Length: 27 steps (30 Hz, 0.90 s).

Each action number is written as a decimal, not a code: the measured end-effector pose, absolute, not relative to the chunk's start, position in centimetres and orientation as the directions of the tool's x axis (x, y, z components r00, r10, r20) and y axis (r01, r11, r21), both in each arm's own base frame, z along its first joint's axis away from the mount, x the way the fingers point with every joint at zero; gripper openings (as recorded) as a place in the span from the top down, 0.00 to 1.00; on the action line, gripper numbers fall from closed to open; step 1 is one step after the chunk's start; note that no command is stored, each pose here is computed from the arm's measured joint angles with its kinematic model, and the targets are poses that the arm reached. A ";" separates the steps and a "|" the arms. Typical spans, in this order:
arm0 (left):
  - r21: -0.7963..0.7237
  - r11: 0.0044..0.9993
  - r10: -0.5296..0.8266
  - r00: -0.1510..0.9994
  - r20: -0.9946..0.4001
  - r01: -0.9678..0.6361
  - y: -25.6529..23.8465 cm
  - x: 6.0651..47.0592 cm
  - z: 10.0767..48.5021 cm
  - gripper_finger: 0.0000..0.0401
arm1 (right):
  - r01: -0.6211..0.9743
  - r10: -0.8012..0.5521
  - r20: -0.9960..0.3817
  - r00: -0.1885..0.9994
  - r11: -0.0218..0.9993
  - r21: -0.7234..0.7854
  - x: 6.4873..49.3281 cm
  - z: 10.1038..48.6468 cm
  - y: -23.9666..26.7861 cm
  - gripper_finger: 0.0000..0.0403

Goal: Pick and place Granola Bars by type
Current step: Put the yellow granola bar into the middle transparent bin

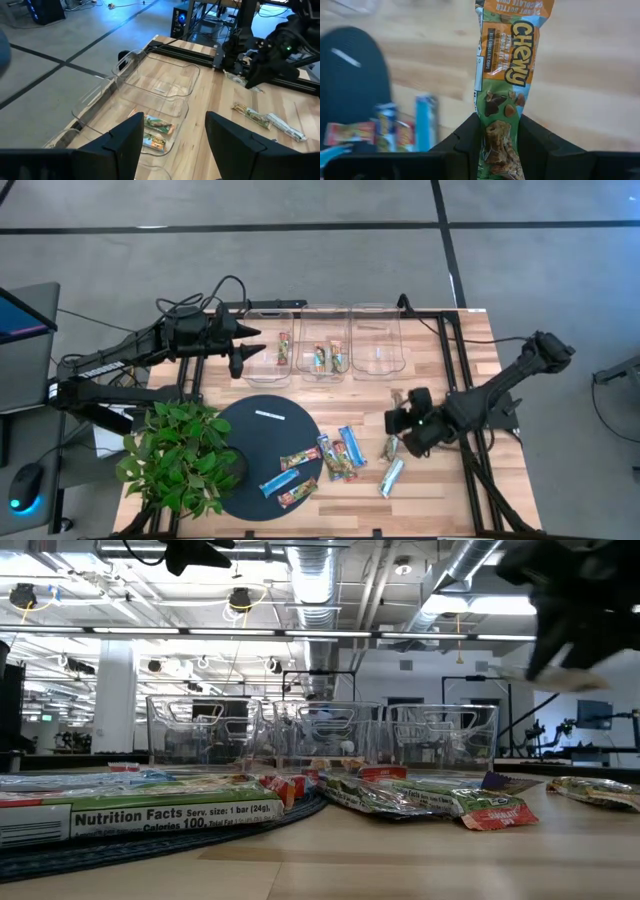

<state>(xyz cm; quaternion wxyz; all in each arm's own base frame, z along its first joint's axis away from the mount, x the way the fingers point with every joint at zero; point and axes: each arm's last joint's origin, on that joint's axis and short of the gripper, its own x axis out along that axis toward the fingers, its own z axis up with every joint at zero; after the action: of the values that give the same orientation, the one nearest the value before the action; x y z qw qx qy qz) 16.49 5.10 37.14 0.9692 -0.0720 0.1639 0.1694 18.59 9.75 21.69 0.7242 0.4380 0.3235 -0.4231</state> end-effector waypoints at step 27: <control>-0.161 0.913 0.307 0.893 -0.330 -0.374 5.1 16.6 37.2 0.49 | 0.544 -0.250 -0.489 0.836 0.497 0.676 29.1 25.4 -4.4 0.77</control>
<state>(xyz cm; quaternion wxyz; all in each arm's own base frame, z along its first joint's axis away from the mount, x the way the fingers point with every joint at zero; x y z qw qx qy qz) 16.56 5.05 37.25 0.9665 -0.1109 0.1506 0.1761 29.12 -4.38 25.37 0.8492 0.4437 0.1658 -0.2336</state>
